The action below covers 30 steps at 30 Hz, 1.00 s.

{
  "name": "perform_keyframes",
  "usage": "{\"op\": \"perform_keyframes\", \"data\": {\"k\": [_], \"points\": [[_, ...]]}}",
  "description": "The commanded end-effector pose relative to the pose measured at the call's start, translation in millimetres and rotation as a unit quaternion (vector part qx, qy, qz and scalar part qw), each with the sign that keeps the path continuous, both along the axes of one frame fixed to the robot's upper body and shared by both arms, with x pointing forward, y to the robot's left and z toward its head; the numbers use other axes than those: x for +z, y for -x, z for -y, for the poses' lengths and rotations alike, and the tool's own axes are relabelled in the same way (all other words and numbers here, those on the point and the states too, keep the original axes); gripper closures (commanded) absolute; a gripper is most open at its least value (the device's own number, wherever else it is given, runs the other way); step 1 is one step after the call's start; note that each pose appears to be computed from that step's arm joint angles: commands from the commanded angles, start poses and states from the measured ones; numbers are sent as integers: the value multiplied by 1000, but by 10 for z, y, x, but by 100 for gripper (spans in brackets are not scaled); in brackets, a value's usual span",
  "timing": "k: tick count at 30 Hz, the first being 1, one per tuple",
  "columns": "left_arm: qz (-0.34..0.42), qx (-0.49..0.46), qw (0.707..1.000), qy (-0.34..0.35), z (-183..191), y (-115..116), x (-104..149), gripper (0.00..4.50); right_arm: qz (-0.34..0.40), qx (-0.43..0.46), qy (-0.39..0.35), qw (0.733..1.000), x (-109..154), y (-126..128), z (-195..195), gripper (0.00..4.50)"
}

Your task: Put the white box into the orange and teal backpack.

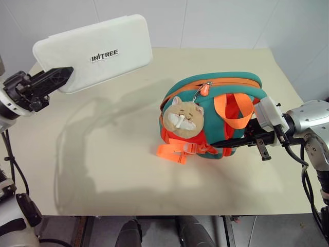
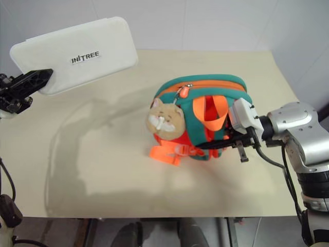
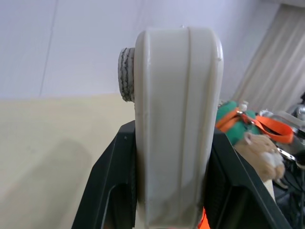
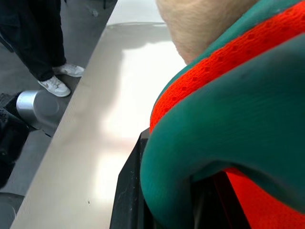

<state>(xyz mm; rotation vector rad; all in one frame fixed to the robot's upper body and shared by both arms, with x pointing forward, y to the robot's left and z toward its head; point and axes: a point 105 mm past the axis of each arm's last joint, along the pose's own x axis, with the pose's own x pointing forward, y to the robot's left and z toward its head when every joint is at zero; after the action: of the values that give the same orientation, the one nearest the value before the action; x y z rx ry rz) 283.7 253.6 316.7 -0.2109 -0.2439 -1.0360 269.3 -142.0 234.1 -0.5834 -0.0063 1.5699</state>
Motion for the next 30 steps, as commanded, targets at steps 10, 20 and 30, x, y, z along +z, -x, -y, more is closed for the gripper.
{"op": "perform_keyframes", "data": {"k": [10,20,30], "points": [[52,-92,981,-164,52,425,-53,317,28,11,0,1000,66,-72,-36,447],[104,-52,969,-219,10,201,3,317,31,16,-10,999,56,-52,-86,447],[135,-82,962,-224,202,102,88,317,31,13,-17,999,45,-39,-114,447]]}}
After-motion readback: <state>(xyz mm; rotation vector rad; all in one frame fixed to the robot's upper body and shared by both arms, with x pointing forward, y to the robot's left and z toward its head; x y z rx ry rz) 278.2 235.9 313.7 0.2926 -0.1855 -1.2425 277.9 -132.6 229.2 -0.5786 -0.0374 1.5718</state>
